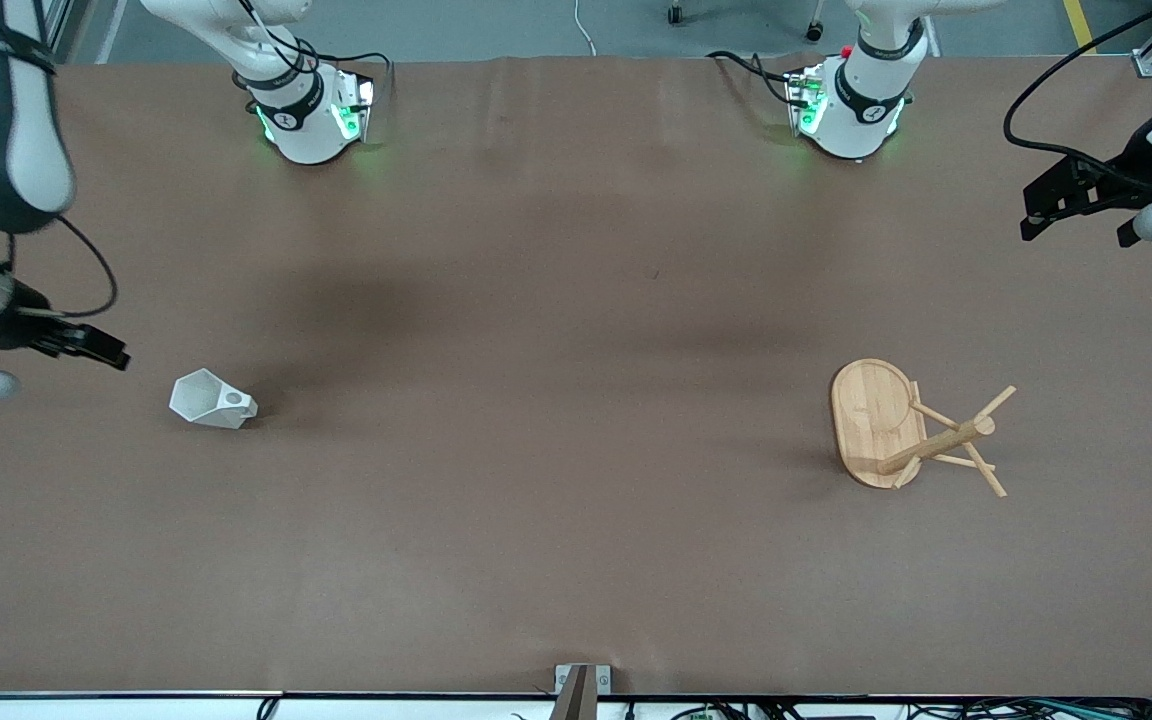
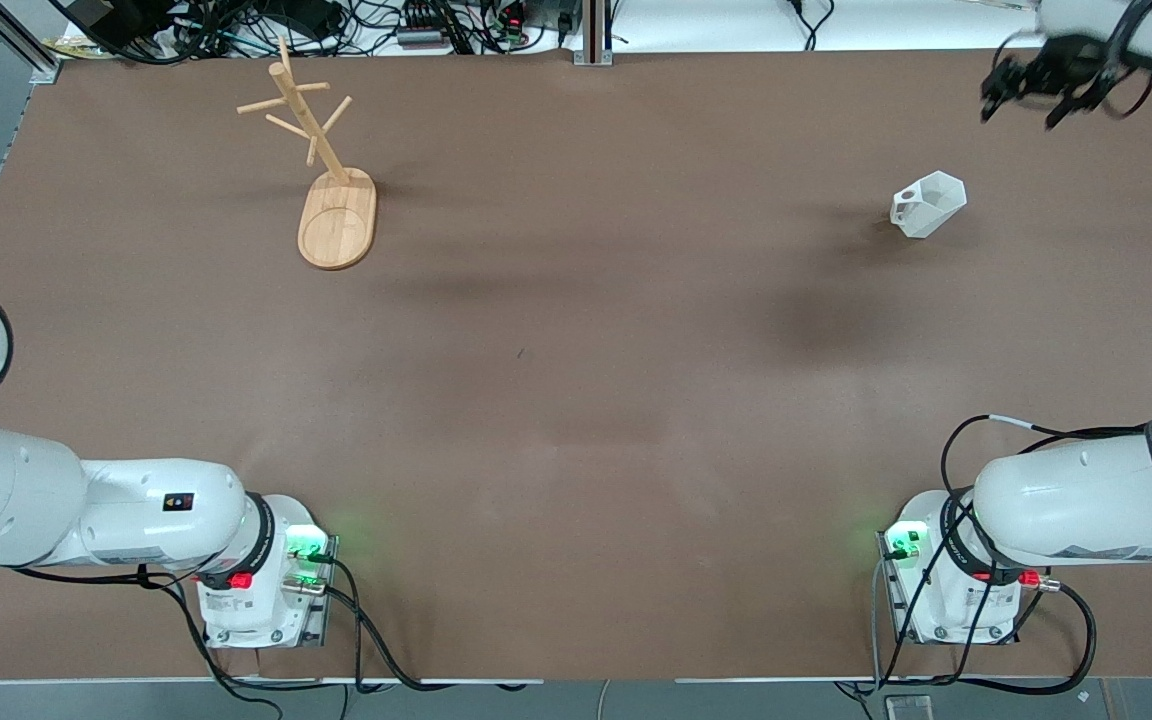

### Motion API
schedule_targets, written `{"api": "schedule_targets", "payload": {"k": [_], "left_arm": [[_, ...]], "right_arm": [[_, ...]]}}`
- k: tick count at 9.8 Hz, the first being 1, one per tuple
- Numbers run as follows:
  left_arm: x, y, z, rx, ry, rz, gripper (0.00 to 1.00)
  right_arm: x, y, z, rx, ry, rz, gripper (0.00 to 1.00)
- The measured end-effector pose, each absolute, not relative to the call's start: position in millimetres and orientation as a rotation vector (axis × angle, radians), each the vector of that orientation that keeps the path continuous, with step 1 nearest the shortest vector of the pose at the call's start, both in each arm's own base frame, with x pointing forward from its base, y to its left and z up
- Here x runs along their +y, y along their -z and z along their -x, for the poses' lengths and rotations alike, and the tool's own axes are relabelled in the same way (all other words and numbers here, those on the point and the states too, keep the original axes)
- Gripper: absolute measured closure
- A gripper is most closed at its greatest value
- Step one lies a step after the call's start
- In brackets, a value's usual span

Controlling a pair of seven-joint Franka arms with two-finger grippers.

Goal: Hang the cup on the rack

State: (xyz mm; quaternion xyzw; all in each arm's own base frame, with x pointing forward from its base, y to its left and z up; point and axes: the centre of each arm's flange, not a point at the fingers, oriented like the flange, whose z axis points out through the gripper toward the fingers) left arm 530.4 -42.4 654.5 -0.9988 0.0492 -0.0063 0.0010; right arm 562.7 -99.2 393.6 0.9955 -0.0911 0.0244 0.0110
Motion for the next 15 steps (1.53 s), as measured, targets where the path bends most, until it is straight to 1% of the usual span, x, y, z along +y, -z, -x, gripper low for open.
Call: {"api": "schedule_targets", "payload": {"k": [2,4,5,7,8,10,11,13,14,15], "left_arm": [[-43,-654,-531,0.157,0.017,3.136,0.00],[-45,-653,-531,0.162,0.015,3.136,0.00],[-45,-653,-531,0.163,0.010,3.135,0.00],[-46,-652,-530,0.164,-0.006,3.135,0.00],[-45,-651,-530,0.163,-0.008,3.135,0.00],[-44,-651,-530,0.161,-0.010,3.135,0.00],[-44,-652,-530,0.161,-0.010,3.135,0.00],[-45,-652,-530,0.162,-0.007,3.135,0.00],[-46,-652,-530,0.165,-0.007,3.135,0.00],[-48,-651,-530,0.170,-0.011,3.144,0.00]], "right_arm": [[-118,-318,-549,-0.253,-0.089,-3.094,0.00],[-120,-264,-548,-0.239,-0.061,-3.086,0.01],[-117,-249,-549,-0.230,-0.040,-3.087,0.03],[-115,-242,-549,-0.223,-0.035,-3.088,0.09],[-115,-242,-549,-0.223,-0.038,-3.088,0.26],[-114,-240,-549,-0.223,-0.037,-3.089,0.39],[-114,-239,-549,-0.257,-0.038,-3.103,0.57],[-106,-232,-552,-0.319,-0.061,-3.138,0.86],[-104,-233,-555,-0.285,-0.076,-3.143,0.95],[-104,-233,-555,-0.243,-0.077,-3.148,0.95]]}}
